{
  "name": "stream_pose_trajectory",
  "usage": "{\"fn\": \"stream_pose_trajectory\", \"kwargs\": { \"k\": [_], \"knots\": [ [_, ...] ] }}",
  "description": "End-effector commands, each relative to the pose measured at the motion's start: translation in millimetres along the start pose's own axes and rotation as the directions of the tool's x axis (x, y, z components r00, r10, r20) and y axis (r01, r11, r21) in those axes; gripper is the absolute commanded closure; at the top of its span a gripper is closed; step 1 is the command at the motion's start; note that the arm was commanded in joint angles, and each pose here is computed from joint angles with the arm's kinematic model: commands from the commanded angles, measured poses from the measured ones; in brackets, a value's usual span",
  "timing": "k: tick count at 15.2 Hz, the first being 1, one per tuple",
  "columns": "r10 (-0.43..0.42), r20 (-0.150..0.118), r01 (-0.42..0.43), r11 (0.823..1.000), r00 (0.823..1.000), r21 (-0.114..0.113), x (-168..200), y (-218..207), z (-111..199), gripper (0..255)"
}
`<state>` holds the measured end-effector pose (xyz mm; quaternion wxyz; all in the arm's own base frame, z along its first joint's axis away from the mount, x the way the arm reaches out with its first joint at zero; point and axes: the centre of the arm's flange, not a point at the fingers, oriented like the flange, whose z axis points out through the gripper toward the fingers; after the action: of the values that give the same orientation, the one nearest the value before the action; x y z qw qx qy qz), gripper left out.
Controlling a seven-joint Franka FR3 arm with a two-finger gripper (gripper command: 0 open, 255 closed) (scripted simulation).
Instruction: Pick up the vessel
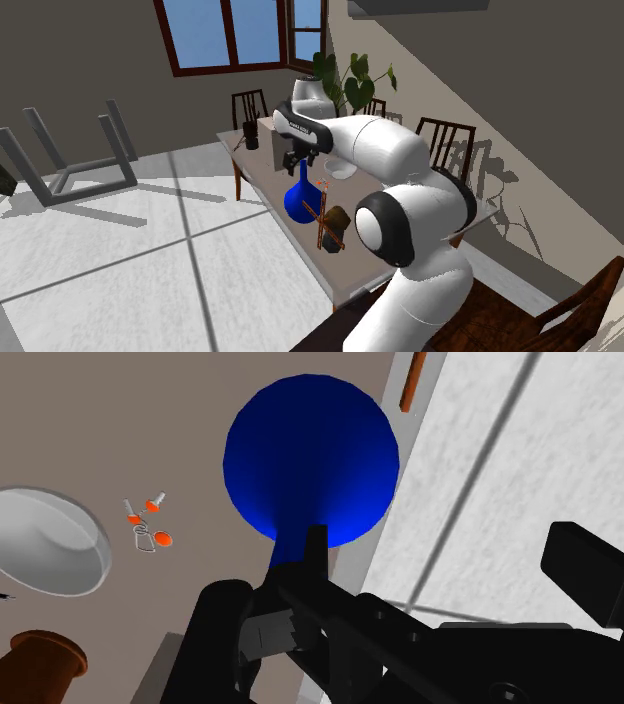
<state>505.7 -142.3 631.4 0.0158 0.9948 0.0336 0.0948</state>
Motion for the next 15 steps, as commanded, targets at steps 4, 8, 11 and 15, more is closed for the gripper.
{"fn": "stream_pose_trajectory", "kwargs": {
  "k": [4,8,11,15],
  "knots": [
    [0.040,-0.009,-0.040,0.999,0.999,0.018,43,51,7,0],
    [0.061,-0.014,-0.061,0.998,0.998,0.029,64,78,15,0],
    [0.061,-0.014,-0.061,0.998,0.998,0.029,61,77,31,0],
    [0.061,-0.014,-0.061,0.998,0.998,0.029,57,77,50,0]
  ]
}}
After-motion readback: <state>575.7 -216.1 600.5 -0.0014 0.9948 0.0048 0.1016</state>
